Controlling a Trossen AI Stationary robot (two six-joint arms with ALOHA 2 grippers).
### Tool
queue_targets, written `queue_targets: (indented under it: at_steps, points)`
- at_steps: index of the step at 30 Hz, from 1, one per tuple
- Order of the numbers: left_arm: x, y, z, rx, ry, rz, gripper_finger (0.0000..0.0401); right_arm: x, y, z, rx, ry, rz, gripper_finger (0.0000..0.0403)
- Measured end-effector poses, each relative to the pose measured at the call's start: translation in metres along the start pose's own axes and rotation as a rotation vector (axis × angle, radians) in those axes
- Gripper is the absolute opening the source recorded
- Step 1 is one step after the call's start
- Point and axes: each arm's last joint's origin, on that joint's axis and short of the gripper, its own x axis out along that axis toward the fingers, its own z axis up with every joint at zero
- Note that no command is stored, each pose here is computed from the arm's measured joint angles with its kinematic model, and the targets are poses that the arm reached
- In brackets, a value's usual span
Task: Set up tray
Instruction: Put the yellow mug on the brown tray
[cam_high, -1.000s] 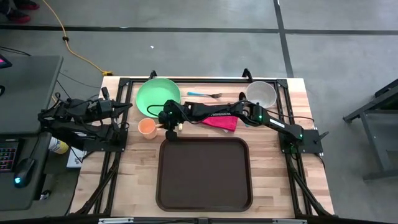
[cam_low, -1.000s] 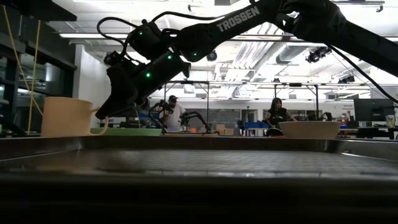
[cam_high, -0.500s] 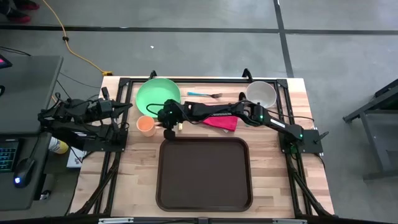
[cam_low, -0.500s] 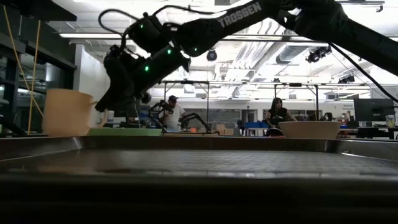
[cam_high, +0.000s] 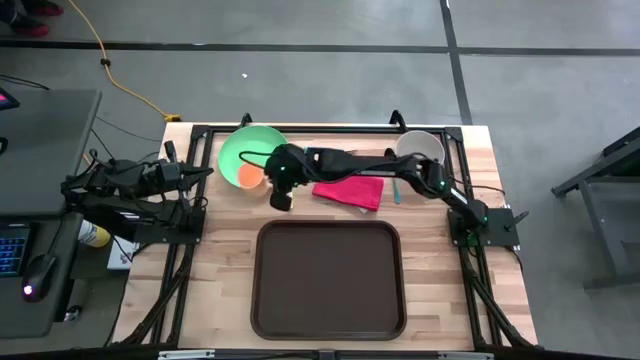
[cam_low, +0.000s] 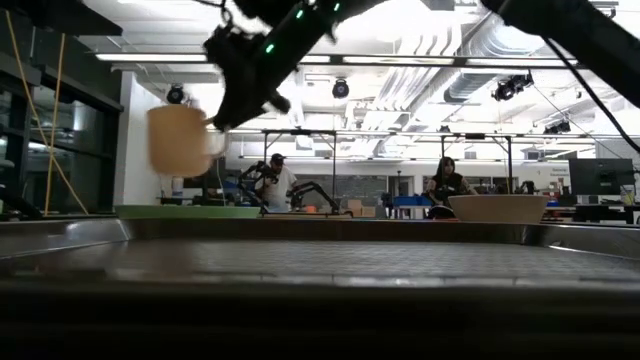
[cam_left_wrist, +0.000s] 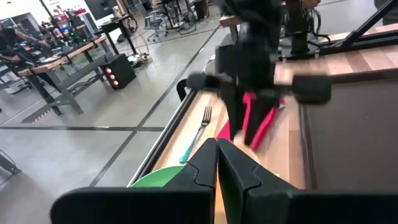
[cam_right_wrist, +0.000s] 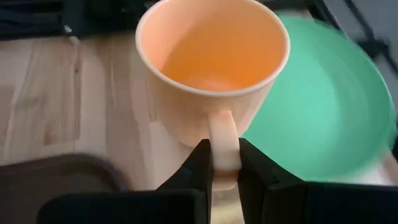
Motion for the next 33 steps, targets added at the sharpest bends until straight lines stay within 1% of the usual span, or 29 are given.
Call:
queue_targets:
  at_steps: [3, 6, 8, 11, 14, 16, 18, 22, 23, 25, 27, 31, 33]
  points:
    - [0.000, 0.000, 0.000, 0.000, 0.000, 0.000, 0.0044, -0.024, 0.000, 0.004, 0.056, 0.035, -0.075, 0.0028]
    - [0.000, 0.000, 0.000, 0.006, 0.000, 0.000, 0.0044, -0.052, 0.005, 0.007, 0.072, 0.057, -0.157, 0.0028]
    - [0.000, 0.000, 0.000, 0.008, 0.000, 0.000, 0.0044, -0.070, 0.011, 0.008, 0.073, 0.069, -0.166, 0.0028]
    - [0.000, 0.000, 0.000, 0.009, 0.000, 0.000, 0.0044, -0.094, 0.022, 0.004, 0.056, 0.096, -0.173, 0.0028]
    - [0.000, 0.000, 0.000, 0.022, 0.000, 0.000, 0.0044, -0.116, 0.031, -0.008, 0.100, 0.089, -0.158, 0.0028]
    - [0.000, 0.000, 0.000, 0.028, 0.000, 0.000, 0.0044, -0.129, 0.035, -0.023, 0.156, 0.060, -0.145, 0.0028]
    - [0.000, 0.000, 0.000, 0.029, 0.000, 0.000, 0.0044, -0.144, 0.038, -0.045, 0.223, -0.004, -0.131, 0.0028]
    - [0.000, 0.000, 0.000, 0.031, 0.000, 0.000, 0.0044, -0.177, 0.046, -0.096, 0.399, -0.189, -0.104, 0.0028]
    - [0.000, 0.000, 0.000, 0.030, 0.000, 0.000, 0.0044, -0.187, 0.049, -0.109, 0.423, -0.230, -0.093, 0.0028]
    - [0.000, 0.000, 0.000, 0.030, 0.000, 0.000, 0.0044, -0.202, 0.057, -0.132, 0.436, -0.317, -0.063, 0.0028]
    - [0.000, 0.000, 0.000, 0.030, 0.000, 0.000, 0.0044, -0.216, 0.063, -0.150, 0.433, -0.373, -0.017, 0.0028]
    - [0.000, 0.000, 0.000, 0.030, -0.001, 0.001, 0.0044, -0.232, 0.071, -0.175, 0.422, -0.352, 0.059, 0.0028]
    - [0.000, 0.000, 0.000, 0.026, -0.003, 0.001, 0.0044, -0.235, 0.074, -0.183, 0.399, -0.288, 0.096, 0.0028]
